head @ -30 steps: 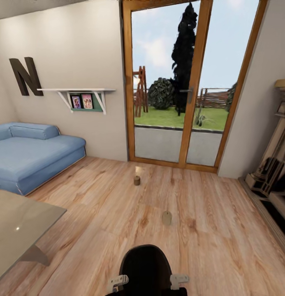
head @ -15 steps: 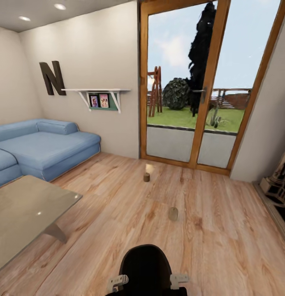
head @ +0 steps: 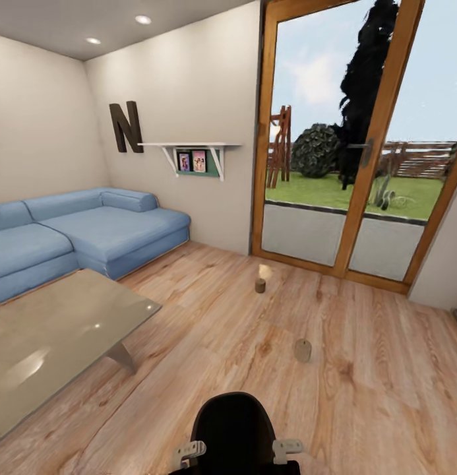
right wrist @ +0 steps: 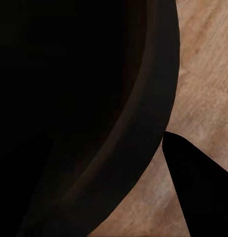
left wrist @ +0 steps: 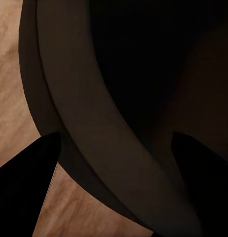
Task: Place each of the two pumpkins and all three candles from the living room inside a cabinet in the living room (use any cabinet), then make sure every cabinet is closed, and position the cauldron so it is next to a table in the living room.
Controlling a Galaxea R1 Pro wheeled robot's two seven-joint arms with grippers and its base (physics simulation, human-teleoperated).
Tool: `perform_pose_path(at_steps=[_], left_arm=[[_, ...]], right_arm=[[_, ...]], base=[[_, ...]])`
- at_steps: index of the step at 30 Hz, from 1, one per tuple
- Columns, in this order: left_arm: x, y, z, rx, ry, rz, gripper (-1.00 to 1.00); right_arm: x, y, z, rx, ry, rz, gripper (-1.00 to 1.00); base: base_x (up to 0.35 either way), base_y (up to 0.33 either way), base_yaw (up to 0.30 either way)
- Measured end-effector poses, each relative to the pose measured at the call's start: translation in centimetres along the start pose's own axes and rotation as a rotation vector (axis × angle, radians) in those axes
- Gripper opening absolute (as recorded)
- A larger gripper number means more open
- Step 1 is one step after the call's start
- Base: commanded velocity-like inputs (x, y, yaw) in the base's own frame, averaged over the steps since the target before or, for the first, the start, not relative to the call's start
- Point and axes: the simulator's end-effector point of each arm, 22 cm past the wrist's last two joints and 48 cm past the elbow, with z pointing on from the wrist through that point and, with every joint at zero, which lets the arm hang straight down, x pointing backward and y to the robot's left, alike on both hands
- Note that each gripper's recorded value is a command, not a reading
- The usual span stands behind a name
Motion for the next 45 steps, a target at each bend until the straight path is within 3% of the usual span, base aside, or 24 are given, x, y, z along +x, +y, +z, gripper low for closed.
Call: perform_pose_path(at_steps=[34, 45], left_arm=[[0.04, 0.03, 0.01, -0.001, 0.001, 0.000, -1.00], [0.01, 0.06, -0.02, -0.001, 0.000, -0.001, -1.00]], right_arm=[[0.05, 0.01, 0.01, 0.001, 0.002, 0.000, -1.00], [0.03, 0.05, -0.01, 0.000, 0.001, 0.000, -1.00]], base=[[-0.203, -0.195, 0.291], [-0.038, -0.037, 0.291]])
